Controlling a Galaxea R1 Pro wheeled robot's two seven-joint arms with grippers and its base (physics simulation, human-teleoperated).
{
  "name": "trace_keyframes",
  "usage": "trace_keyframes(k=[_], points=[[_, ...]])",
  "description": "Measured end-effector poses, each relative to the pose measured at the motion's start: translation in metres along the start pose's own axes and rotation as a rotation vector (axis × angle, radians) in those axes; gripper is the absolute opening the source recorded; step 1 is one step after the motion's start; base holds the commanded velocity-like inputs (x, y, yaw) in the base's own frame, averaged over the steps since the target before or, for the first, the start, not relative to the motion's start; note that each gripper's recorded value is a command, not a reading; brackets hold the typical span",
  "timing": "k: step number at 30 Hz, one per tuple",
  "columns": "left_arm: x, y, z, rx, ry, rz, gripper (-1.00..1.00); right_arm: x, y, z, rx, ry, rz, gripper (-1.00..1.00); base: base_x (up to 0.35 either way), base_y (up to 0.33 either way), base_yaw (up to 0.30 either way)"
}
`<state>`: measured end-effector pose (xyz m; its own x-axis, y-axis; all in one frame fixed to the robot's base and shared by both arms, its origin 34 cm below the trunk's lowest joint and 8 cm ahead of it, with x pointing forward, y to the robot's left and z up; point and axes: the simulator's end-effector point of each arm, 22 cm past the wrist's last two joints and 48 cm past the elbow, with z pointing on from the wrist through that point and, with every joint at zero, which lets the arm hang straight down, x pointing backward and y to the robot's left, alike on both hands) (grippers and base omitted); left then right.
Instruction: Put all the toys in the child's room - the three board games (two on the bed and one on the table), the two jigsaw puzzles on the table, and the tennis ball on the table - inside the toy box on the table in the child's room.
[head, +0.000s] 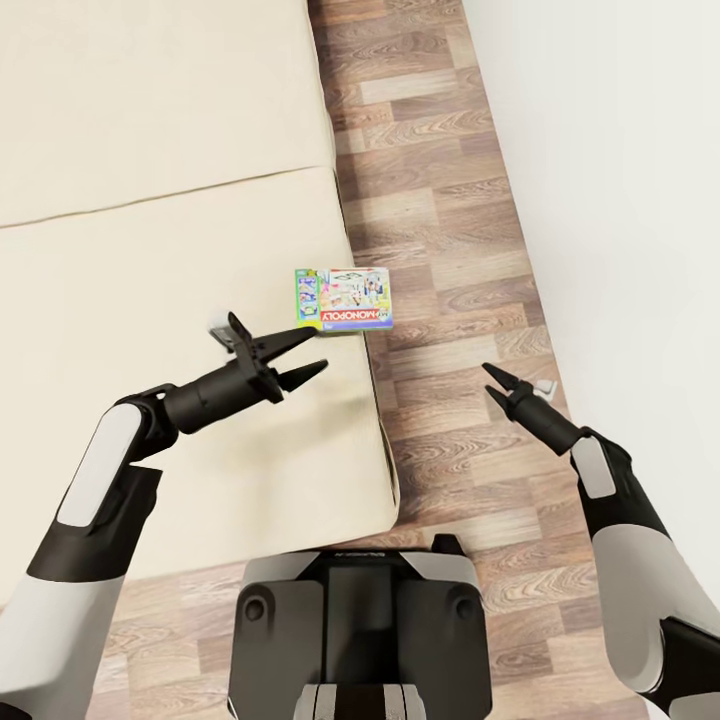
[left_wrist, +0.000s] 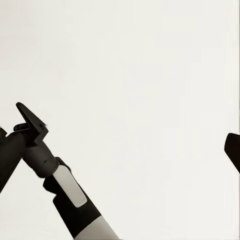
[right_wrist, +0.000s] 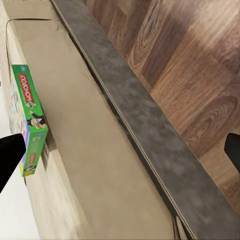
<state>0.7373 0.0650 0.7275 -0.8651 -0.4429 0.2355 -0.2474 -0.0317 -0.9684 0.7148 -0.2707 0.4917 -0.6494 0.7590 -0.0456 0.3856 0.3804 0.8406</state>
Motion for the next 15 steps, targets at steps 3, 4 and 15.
trace_keyframes(k=[3, 4, 15], points=[[-0.002, -0.003, 0.0, 0.03, -0.001, -0.009, 1.0, -0.003, 0.001, 0.003, -0.006, -0.004, -0.01, 1.0, 0.0, 0.0, 0.0], [-0.003, -0.002, 0.0, 0.031, -0.001, -0.009, 1.0, -0.003, 0.0, 0.004, -0.006, -0.004, -0.01, 1.0, 0.0, 0.0, 0.0], [-0.008, -0.004, 0.001, 0.099, -0.003, -0.038, 1.0, -0.012, 0.001, 0.015, -0.026, -0.024, -0.053, 1.0, 0.0, 0.0, 0.003]])
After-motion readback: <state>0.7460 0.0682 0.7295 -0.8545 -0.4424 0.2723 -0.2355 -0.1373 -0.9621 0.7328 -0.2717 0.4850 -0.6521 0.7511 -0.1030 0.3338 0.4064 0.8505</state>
